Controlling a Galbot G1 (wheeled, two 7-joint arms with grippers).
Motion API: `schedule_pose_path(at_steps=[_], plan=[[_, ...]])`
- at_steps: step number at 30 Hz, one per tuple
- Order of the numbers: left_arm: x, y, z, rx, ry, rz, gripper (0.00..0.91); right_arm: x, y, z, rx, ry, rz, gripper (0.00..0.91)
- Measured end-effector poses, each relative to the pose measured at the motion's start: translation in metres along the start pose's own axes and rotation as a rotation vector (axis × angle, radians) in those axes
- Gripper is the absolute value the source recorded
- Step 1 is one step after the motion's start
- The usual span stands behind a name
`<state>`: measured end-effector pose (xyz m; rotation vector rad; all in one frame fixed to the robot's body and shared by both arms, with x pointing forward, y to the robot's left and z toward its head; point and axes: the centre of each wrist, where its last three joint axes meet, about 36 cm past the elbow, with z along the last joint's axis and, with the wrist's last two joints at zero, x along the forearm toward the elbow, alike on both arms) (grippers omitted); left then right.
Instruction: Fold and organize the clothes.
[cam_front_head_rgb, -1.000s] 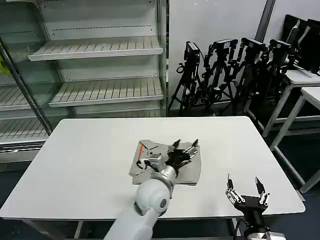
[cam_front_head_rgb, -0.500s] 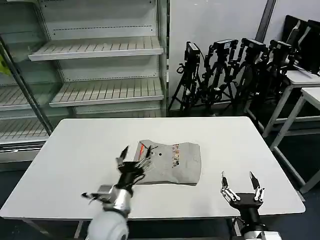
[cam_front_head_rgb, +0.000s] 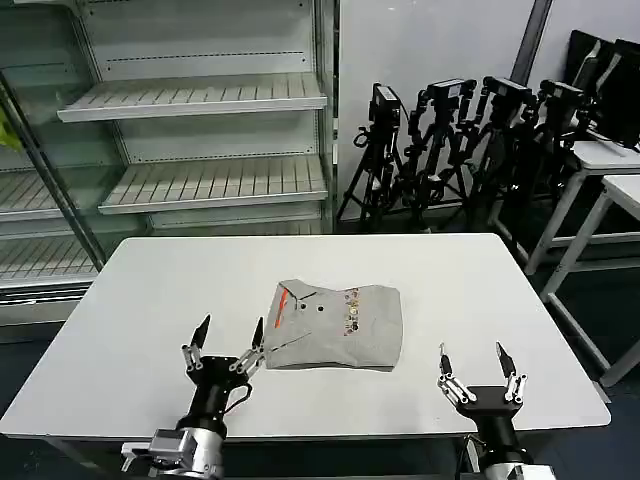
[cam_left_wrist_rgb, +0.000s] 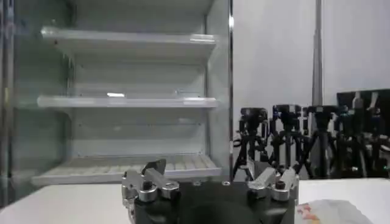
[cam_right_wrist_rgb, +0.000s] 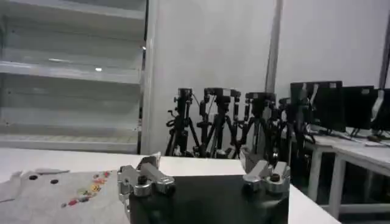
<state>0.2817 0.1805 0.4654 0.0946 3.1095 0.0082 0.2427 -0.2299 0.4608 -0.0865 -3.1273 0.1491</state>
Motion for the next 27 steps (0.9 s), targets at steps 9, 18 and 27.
schedule_pose_path(at_steps=[9,18,27], plan=[[0.017,0.002,-0.004,-0.053,-0.008,-0.008,0.907,0.001,-0.002,0.001,0.034,-0.016,-0.008,0.907],[0.029,0.0,-0.008,-0.072,-0.001,-0.002,0.907,0.001,-0.004,0.007,0.051,-0.02,-0.027,0.907],[0.032,0.001,-0.006,-0.094,0.006,-0.009,0.907,-0.008,-0.005,0.009,0.017,-0.018,-0.058,0.907]])
